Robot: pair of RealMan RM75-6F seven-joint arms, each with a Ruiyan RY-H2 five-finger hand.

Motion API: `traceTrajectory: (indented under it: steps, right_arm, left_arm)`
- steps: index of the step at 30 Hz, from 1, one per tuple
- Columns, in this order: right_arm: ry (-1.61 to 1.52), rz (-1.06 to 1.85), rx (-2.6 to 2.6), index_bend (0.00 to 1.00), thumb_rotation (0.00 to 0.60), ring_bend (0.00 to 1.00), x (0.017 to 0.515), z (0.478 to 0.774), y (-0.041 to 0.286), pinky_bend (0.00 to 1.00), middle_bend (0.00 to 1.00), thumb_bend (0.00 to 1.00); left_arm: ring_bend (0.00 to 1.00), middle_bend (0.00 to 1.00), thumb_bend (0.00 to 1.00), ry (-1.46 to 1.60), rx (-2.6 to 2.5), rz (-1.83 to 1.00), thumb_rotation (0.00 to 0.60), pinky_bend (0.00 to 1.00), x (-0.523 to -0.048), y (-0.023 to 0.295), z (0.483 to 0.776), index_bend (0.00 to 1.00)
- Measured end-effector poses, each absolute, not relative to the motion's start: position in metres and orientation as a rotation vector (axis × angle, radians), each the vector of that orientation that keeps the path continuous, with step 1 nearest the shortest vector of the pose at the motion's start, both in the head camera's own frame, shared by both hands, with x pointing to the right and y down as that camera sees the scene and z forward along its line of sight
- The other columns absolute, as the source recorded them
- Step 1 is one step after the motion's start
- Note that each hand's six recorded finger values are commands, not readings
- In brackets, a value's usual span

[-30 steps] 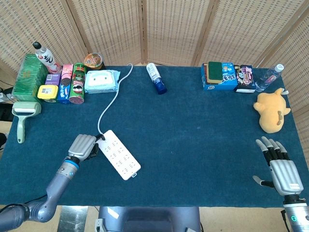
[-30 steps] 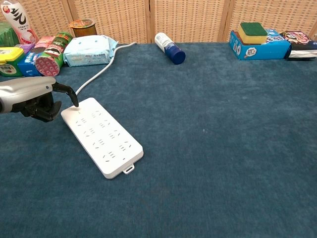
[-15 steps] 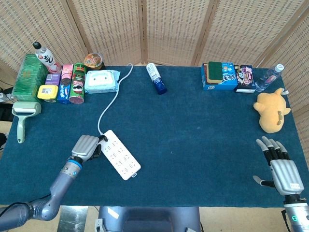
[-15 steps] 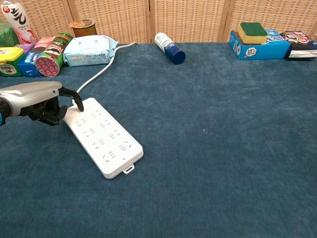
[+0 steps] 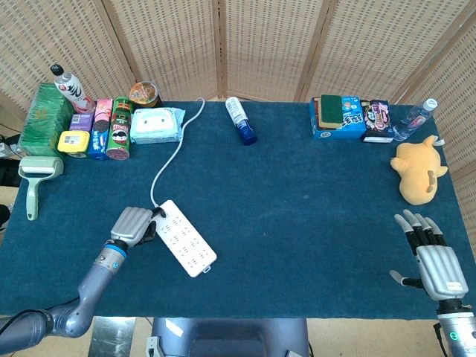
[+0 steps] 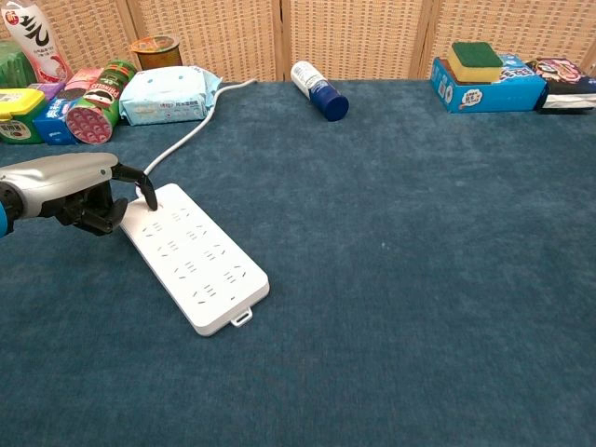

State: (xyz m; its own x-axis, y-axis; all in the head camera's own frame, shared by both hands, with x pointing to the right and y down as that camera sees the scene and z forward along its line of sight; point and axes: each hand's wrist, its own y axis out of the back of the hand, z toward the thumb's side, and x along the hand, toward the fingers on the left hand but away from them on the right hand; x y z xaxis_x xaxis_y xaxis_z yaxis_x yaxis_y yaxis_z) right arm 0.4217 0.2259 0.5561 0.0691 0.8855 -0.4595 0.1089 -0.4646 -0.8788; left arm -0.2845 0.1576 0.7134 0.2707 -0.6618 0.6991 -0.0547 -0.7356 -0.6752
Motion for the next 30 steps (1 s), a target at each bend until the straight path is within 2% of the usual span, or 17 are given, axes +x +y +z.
traceTrajectory:
  steps: [8,14,16,18,19,20,21,22,23,25,26,28,30]
  right_arm:
    - [-1.002,1.464,-1.672,0.0,0.6,0.02,0.422,0.556,0.226,0.0,0.02,0.0]
    - [-1.004,1.466,-1.673,0.0,0.6,0.02,0.422,0.556,0.225,0.0,0.02,0.0]
    - [-1.007,1.466,-1.674,0.0,0.6,0.02,0.422,0.555,0.226,0.0,0.02,0.0]
    - [-1.01,1.464,-1.673,0.0,0.6,0.02,0.423,0.554,0.226,0.0,0.02,0.0]
    - [-1.01,1.464,-1.673,0.0,0.6,0.02,0.423,0.554,0.225,0.0,0.02,0.0]
    - [-1.011,1.463,-1.672,0.0,0.6,0.02,0.423,0.554,0.225,0.0,0.02,0.0]
    - [-1.012,1.462,-1.672,0.0,0.6,0.02,0.423,0.553,0.225,0.0,0.02,0.0]
    - [-1.013,1.462,-1.672,0.0,0.6,0.02,0.423,0.553,0.225,0.0,0.02,0.0]
    - [-1.013,1.461,-1.672,0.0,0.6,0.02,0.422,0.553,0.225,0.0,0.02,0.0]
    - [-1.012,1.46,-1.672,0.0,0.6,0.02,0.422,0.553,0.225,0.0,0.02,0.0]
    - [-1.011,1.459,-1.672,0.0,0.6,0.02,0.422,0.553,0.226,0.0,0.02,0.0]
    - [-1.011,1.457,-1.671,0.0,0.6,0.02,0.421,0.552,0.226,0.0,0.02,0.0]
    - [-1.011,1.454,-1.668,0.0,0.6,0.02,0.42,0.551,0.226,0.0,0.02,0.0]
  left_arm:
    - [1.0,1.0,0.77,0.677,-2.034,-1.462,0.6,1.0,-0.282,0.155,0.705,0.32]
    - [1.0,1.0,0.75,0.734,-2.03,-1.413,0.6,1.0,-0.286,0.148,0.679,0.32]
    - [1.0,1.0,0.7,0.756,-2.005,-1.393,0.6,1.0,-0.292,0.144,0.668,0.32]
    - [0.98,1.0,0.58,0.771,-1.978,-1.368,0.6,0.94,-0.297,0.143,0.659,0.29]
    - [0.89,0.95,0.48,0.778,-1.966,-1.356,0.6,0.84,-0.299,0.144,0.656,0.22]
    - [0.73,0.83,0.39,0.784,-1.954,-1.343,0.6,0.7,-0.301,0.144,0.653,0.13]
    - [0.58,0.7,0.34,0.793,-1.937,-1.328,0.6,0.6,-0.305,0.145,0.648,0.07]
    - [0.38,0.45,0.28,0.8,-1.923,-1.318,0.6,0.47,-0.31,0.147,0.645,0.01]
    - [0.21,0.23,0.23,0.809,-1.905,-1.313,0.6,0.36,-0.315,0.148,0.641,0.0]
    - [0.05,0.03,0.15,0.834,-1.859,-1.319,0.6,0.2,-0.334,0.152,0.632,0.0]
    - [0.01,0.0,0.1,0.845,-1.838,-1.33,0.6,0.12,-0.343,0.155,0.628,0.0]
    - [0.0,0.0,0.05,0.869,-1.797,-1.371,0.6,0.03,-0.364,0.161,0.619,0.0]
    - [0.0,0.0,0.03,0.896,-1.768,-1.409,0.6,0.0,-0.382,0.168,0.609,0.0]
